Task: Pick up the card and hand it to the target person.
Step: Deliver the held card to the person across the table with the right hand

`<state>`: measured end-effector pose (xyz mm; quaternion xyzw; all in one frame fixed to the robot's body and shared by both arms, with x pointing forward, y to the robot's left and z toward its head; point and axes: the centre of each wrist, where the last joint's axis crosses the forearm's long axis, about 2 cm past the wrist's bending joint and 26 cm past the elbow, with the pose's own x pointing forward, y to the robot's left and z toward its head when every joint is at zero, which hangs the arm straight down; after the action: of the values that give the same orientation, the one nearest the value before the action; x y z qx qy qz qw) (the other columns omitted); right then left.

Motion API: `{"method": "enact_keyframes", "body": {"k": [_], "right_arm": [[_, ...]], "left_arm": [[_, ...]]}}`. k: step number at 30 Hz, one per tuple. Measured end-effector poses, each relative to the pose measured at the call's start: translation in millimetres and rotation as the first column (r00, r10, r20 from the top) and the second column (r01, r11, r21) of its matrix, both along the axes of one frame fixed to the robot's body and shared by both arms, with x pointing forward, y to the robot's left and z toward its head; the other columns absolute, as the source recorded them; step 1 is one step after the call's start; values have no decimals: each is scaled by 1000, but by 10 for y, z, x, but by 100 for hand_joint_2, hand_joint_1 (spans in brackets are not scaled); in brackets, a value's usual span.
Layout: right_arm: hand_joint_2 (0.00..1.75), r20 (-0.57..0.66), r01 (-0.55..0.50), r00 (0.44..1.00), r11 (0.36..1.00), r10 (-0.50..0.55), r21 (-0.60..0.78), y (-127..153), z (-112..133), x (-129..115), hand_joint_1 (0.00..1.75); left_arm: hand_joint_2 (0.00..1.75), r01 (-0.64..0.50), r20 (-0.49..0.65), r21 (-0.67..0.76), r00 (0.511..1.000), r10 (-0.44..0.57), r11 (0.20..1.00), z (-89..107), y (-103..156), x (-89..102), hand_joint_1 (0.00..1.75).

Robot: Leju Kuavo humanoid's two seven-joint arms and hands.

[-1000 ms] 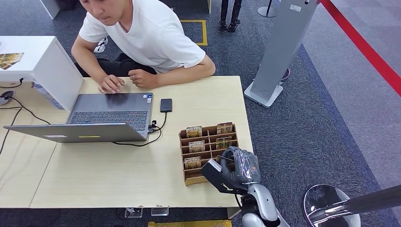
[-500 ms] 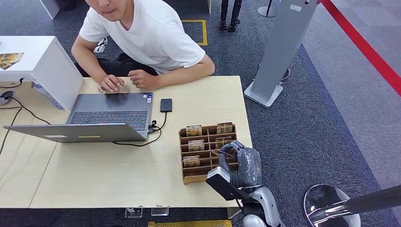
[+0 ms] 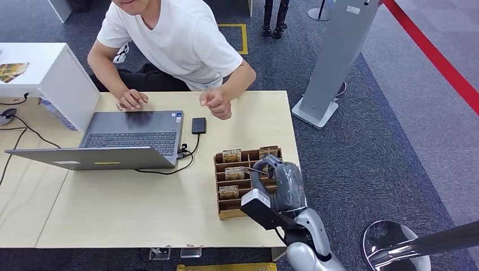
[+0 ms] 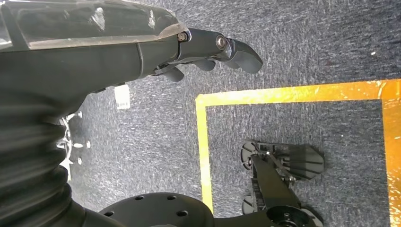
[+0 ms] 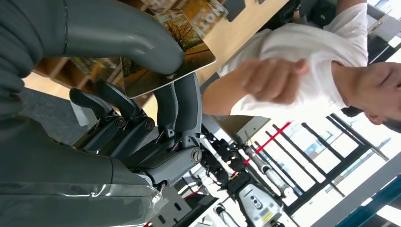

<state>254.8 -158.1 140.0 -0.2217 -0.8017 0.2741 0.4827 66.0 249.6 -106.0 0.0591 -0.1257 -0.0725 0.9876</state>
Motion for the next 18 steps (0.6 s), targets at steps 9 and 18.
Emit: {"method": "enact_keyframes", "body": {"k": [9,18], "right_arm": [[175,39,15,999,991,-10,-132,206,384,580,175],[175,84,97,993,971,-80,-217,322,637,966,175]], "left_arm": [[175,57,-6,-5,998,-57,998,25,-41,129,0],[175,82,-19,-3,996,-82,997,33,-63,163,0]]}}
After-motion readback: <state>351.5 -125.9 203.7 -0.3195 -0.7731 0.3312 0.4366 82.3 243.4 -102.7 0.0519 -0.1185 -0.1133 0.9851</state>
